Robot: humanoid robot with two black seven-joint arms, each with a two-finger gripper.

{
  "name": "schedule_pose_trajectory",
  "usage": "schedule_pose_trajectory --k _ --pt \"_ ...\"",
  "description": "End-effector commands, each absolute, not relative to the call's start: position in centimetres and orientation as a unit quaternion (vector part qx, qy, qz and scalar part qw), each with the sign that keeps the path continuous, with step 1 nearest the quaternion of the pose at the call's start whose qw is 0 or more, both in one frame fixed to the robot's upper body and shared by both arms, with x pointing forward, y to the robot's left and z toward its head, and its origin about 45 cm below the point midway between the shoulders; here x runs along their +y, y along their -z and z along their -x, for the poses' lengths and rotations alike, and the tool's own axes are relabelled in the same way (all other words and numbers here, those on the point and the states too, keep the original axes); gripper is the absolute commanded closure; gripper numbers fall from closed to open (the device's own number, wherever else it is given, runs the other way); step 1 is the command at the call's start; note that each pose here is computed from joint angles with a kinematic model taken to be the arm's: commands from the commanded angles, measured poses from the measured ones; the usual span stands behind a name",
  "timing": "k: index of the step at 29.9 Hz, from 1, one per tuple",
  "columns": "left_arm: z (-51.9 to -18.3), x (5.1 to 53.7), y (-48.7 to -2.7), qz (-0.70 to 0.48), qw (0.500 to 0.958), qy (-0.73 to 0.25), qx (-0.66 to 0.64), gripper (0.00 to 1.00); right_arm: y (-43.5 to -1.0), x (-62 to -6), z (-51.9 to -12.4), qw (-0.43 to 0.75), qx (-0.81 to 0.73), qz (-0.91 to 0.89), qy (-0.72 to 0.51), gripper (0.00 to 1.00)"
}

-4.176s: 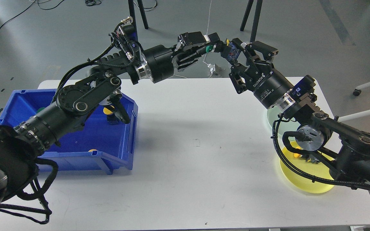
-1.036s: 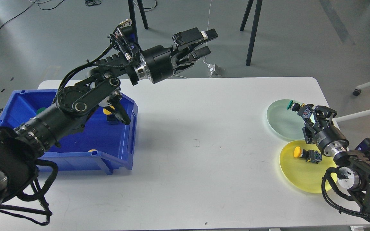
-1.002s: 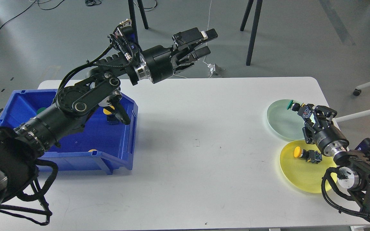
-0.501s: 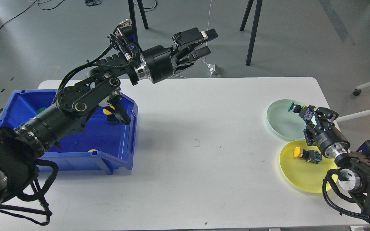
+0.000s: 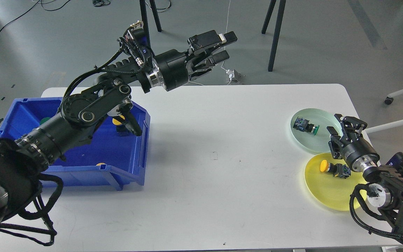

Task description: Pass button and place on color plate

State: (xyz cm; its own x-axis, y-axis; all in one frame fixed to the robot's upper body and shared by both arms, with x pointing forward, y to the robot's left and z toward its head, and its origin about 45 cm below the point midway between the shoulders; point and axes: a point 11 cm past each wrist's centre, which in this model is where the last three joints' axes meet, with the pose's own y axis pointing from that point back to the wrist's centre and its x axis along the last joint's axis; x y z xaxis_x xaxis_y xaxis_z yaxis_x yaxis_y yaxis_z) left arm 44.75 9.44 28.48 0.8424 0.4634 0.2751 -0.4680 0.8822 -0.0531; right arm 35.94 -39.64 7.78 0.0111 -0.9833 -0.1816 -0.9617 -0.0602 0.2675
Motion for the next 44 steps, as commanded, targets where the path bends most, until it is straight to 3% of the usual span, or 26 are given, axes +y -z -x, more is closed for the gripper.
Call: schedule_pose_trajectory --k 1,7,13,16,24,27,31,44 --pt "-44.7 9.4 -28.5 -0.008 0.96 -0.243 -0.141 0.23 -7.9 -39.6 -36.0 0.031 -0.685 -0.71 0.16 0.51" --pt "-44.8 9.5 -28.6 -0.006 0.96 -0.244 -0.141 0.23 -9.5 -37.8 -37.1 -0.005 -0.668 -0.726 0.161 0.4" --pt "-45.3 10.9 -29.0 0.01 0.956 -0.265 -0.123 0.23 -15.0 -35.6 -39.8 -0.101 -0.644 -0.745 0.141 0.35" --pt "-46.3 14.4 -29.6 0.004 0.947 -0.297 -0.125 0.23 -18.8 -33.5 -42.0 -0.138 -0.618 -0.765 0.118 0.32" --pt "-48.0 24.8 -32.7 0.029 0.909 -0.4 -0.113 0.22 -28.8 -26.2 -45.2 -0.223 -0.52 -0.822 0.064 0.03" --pt "-47.9 28.1 -33.0 0.049 0.894 -0.436 -0.093 0.21 -31.7 -24.2 -46.3 -0.226 -0.494 -0.838 0.038 0.02" --pt "-47.6 30.7 -33.0 0.079 0.878 -0.468 -0.068 0.21 -32.1 -22.1 -46.9 -0.2 -0.476 -0.856 0.024 0.02" --pt "-47.4 30.3 -32.2 0.084 0.879 -0.466 -0.055 0.2 -32.6 -21.6 -47.5 -0.203 -0.478 -0.854 0.021 0.02"
